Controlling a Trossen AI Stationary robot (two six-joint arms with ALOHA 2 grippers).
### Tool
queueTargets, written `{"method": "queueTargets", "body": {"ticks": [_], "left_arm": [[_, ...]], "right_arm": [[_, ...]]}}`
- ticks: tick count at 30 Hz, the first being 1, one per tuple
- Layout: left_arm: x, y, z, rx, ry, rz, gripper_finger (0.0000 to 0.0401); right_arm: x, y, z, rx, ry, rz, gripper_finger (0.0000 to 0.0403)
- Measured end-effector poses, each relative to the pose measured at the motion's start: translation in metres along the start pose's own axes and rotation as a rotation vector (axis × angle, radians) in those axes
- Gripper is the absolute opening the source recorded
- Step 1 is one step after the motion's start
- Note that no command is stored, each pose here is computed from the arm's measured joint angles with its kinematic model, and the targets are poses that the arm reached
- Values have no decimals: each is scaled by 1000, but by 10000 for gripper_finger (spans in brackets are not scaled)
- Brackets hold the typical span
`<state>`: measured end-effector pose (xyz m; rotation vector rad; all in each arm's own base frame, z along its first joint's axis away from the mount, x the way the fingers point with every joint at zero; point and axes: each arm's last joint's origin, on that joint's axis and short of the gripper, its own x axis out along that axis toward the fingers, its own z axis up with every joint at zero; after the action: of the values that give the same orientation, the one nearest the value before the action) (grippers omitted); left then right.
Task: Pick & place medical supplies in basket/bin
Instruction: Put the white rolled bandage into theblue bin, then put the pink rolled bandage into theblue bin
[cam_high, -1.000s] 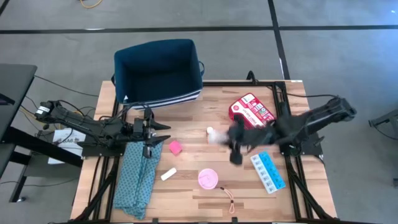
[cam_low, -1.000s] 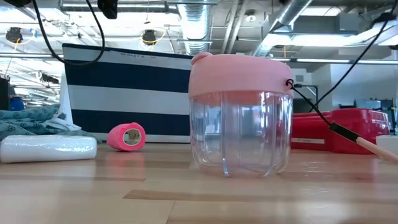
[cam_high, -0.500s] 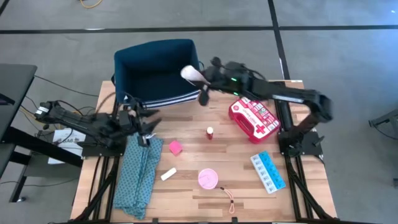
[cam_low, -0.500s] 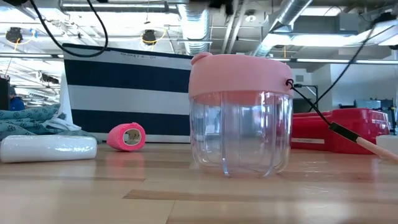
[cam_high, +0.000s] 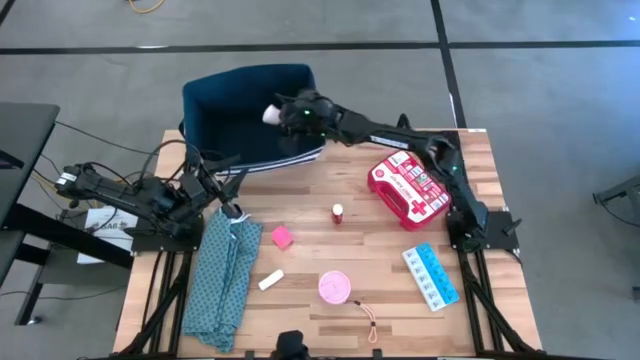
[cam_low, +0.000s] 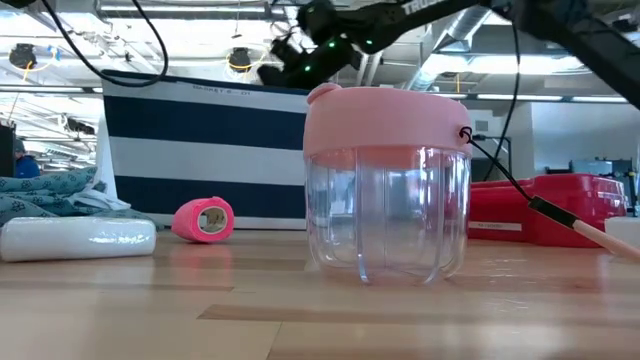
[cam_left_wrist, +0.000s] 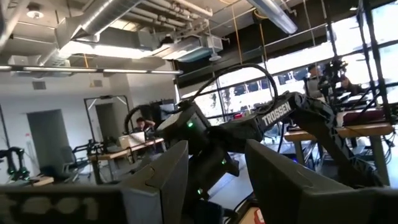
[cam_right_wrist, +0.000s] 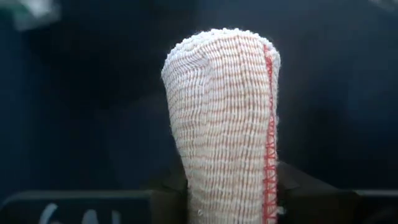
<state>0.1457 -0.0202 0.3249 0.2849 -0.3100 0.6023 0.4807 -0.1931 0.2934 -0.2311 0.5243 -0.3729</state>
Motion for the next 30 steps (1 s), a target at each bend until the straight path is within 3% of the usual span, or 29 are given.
{"method": "queueTargets", "body": {"ticks": [6,13,21,26,30], "left_arm": [[0,0,0,-40,3,11,154],[0,1,0,-120,4,18,154],[0,3,-4,-124,85,125,154],[0,0,-6,-162,94,94,154],[-1,-5,-10,-188,93,-9,154]], "right_arm": [[3,7,4,-113,183,41,171],[-16,5,29,-122,124,-37,228],[-93,8,78,-124,12,-24,225],[-157,26,90,-157,91,70,218],[-204,46,90,-143,186,156,216]]}}
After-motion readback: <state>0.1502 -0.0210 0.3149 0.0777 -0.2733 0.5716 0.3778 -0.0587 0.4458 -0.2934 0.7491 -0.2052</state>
